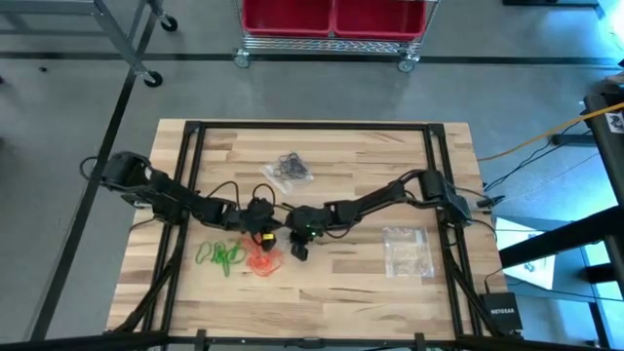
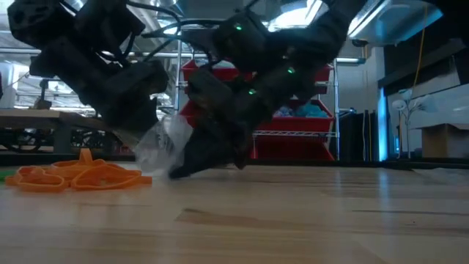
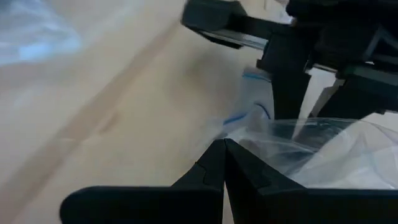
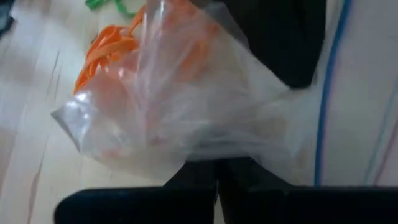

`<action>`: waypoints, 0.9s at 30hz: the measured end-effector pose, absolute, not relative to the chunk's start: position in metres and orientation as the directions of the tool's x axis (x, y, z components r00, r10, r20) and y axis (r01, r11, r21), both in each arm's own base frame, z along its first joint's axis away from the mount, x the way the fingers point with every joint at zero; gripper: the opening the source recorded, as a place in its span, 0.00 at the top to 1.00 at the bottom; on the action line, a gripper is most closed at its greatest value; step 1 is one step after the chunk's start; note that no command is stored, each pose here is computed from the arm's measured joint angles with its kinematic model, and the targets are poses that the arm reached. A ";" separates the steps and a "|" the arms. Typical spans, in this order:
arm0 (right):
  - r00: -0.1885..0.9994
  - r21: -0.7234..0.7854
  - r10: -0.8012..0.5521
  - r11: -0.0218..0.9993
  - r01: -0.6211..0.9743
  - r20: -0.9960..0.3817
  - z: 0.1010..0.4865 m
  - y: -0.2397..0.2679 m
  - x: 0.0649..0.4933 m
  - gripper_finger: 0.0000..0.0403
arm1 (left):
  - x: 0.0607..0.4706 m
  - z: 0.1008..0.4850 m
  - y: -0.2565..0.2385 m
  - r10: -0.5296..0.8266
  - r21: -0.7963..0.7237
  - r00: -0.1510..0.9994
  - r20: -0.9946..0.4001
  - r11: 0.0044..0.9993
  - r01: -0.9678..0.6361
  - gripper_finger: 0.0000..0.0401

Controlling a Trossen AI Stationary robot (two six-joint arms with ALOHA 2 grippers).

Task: Sort rubber bands
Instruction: Open the transparent zip bag

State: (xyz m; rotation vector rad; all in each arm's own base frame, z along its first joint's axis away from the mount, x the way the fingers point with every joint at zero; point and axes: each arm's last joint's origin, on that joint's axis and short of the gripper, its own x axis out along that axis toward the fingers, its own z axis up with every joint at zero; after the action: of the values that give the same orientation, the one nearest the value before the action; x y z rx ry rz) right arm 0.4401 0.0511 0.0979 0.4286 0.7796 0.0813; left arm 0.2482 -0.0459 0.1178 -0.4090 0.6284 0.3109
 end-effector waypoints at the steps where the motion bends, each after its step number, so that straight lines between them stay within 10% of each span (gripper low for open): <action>1: 0.705 0.393 0.227 0.916 0.079 -0.672 0.099 0.052 0.442 0.99 | 0.249 0.117 -0.046 0.150 -0.274 0.765 -0.626 0.876 -0.396 1.00; 27: 0.705 0.428 0.204 0.891 0.153 -0.679 0.127 0.052 0.438 0.99 | 0.196 0.196 -0.036 0.166 -0.235 0.797 -0.581 0.903 -0.360 0.99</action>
State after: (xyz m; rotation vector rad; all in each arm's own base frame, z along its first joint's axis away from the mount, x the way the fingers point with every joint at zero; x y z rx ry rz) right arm 0.4376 0.0517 0.1272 0.4835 0.7955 0.0296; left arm 0.1958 -0.0365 0.1964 -0.3466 0.5852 0.2885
